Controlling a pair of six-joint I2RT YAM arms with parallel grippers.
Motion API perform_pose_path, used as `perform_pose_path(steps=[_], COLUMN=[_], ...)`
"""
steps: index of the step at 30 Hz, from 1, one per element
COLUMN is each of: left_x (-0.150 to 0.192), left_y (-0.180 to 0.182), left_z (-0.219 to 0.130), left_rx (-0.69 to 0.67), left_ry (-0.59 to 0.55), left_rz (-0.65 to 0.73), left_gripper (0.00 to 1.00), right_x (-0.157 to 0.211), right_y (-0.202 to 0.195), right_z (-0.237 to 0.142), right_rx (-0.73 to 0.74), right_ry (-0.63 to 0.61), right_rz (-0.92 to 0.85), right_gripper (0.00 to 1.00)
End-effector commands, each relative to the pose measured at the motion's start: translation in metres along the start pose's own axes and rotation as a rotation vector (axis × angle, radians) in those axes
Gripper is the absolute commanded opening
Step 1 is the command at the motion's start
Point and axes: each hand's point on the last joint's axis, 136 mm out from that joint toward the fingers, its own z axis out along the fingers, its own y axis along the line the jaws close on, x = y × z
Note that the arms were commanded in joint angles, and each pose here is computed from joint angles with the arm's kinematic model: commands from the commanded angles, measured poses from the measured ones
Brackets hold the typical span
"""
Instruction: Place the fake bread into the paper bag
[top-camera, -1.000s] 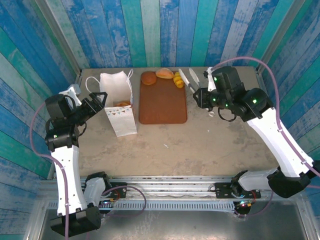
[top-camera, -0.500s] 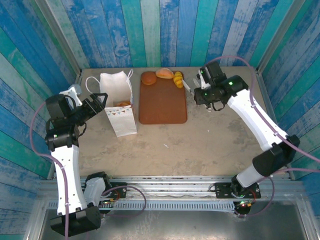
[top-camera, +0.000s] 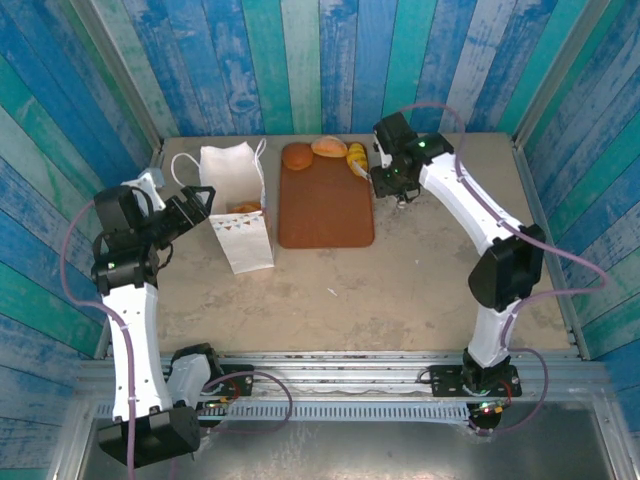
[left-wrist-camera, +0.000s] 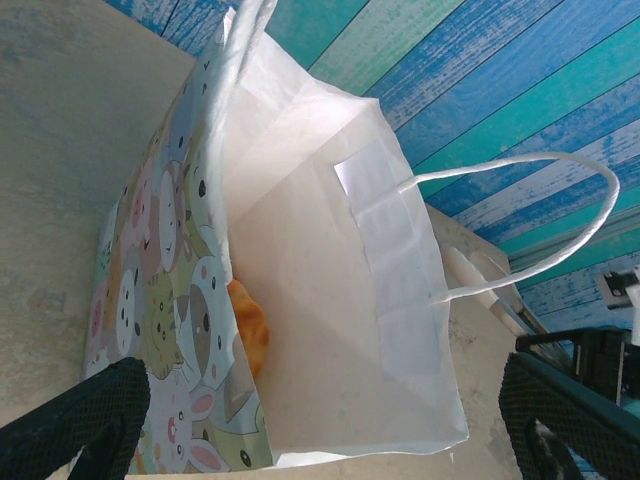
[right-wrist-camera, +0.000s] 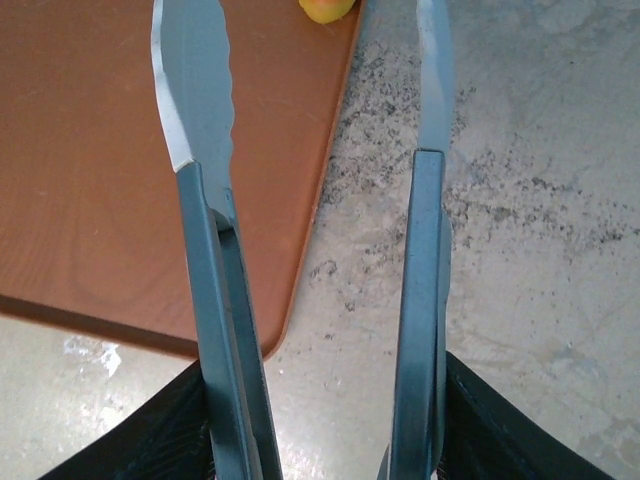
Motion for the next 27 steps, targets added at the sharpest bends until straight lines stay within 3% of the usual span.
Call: perform_pose_path(steps=[1,27], left_x=[-0.009,-0.016], left_y=[-0.002,0.011], left_z=[-0.003,0.011], left_rx=[-0.013,-0.048], left_ry=[-0.020,-0.009], left_rz=[0.037,0.047], left_gripper=[0.94,0.94], right_x=[-0.015,-0.055], right_y=[-0.004,0.002], right_z=[0.006,0.108], right_rx=[0.022,0.067], right_ry=[-0.019,0.026], right_rz=[-0.015,-0.054], right_gripper=[0.55,0.58])
